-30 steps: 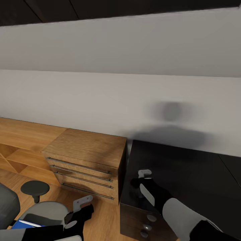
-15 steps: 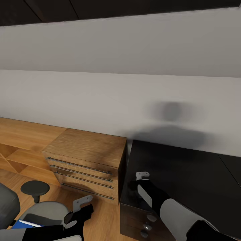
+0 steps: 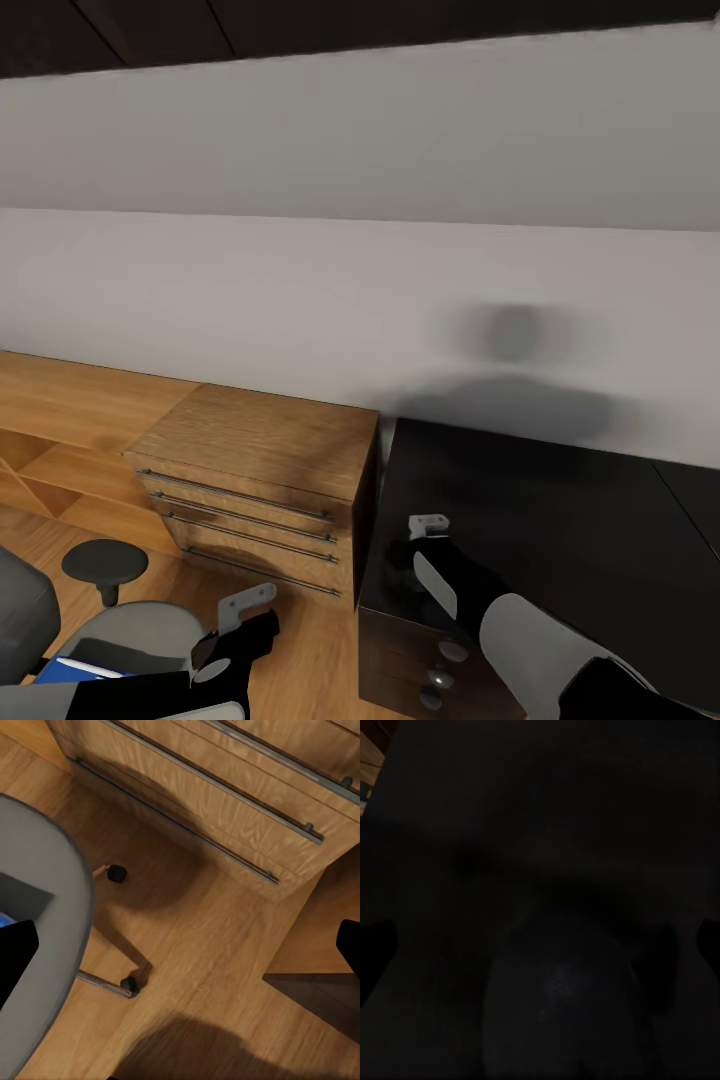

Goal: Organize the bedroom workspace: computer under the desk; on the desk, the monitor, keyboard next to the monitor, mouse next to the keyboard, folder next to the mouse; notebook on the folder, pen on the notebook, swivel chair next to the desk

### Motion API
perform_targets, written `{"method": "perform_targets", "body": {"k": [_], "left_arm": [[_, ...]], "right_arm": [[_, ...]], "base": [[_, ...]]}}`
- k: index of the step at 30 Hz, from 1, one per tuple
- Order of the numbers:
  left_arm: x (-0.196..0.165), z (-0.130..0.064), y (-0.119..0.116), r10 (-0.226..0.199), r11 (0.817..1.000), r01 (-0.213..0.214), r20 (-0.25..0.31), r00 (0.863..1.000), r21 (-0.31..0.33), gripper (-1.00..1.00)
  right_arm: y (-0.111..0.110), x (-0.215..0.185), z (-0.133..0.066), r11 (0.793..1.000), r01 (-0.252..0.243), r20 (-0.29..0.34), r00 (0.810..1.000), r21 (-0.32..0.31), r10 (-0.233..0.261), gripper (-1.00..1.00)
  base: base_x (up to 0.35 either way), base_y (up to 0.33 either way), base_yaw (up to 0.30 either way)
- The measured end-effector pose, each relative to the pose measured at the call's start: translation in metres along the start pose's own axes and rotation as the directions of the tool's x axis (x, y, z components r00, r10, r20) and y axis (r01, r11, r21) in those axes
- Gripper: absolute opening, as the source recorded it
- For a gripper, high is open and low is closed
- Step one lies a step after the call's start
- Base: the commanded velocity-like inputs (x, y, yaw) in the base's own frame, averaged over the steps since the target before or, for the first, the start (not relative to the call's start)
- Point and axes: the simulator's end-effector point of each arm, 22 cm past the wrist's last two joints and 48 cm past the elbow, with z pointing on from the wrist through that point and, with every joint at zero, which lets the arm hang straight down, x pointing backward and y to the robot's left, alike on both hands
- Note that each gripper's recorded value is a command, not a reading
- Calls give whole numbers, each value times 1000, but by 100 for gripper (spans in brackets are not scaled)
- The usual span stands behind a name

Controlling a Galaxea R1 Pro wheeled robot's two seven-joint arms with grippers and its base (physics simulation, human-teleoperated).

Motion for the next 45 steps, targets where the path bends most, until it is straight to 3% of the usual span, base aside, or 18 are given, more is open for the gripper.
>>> {"method": "perform_targets", "body": {"k": [5, 25, 32, 40, 41, 45], "left_arm": [[-1, 2, 2, 1, 1000, -1, 3, 1000, -5, 100], [0, 2, -3, 1, 1000, -1, 5, 1000, -3, 100], [-4, 2, -2, -44, 999, 44, 25, 999, -5, 100], [-4, 1, -2, -51, 999, 51, 26, 998, -7, 100], [-4, 1, -2, -51, 999, 51, 26, 998, -7, 100], [-4, 1, -2, -51, 999, 52, 26, 998, -7, 100]], "right_arm": [[-1, 7, 0, 1000, 6, -30, 1000, 0, -6, 100], [-2, 11, 1, 1000, 6, -39, 999, -1, -6, 100], [-6, 18, 3, 1000, 12, -55, 998, 10, -12, 100], [-6, 18, 3, 1000, 8, -55, 998, 8, -7, 100], [-5, 18, 3, 1000, 6, -55, 998, 8, -6, -100], [-6, 18, 3, 1000, 9, -57, 998, 11, -8, -100]], "base": [[0, 0, 0], [-32, 0, 0], [0, 0, 0], [0, 0, 0], [0, 0, 0], [0, 0, 0]]}}
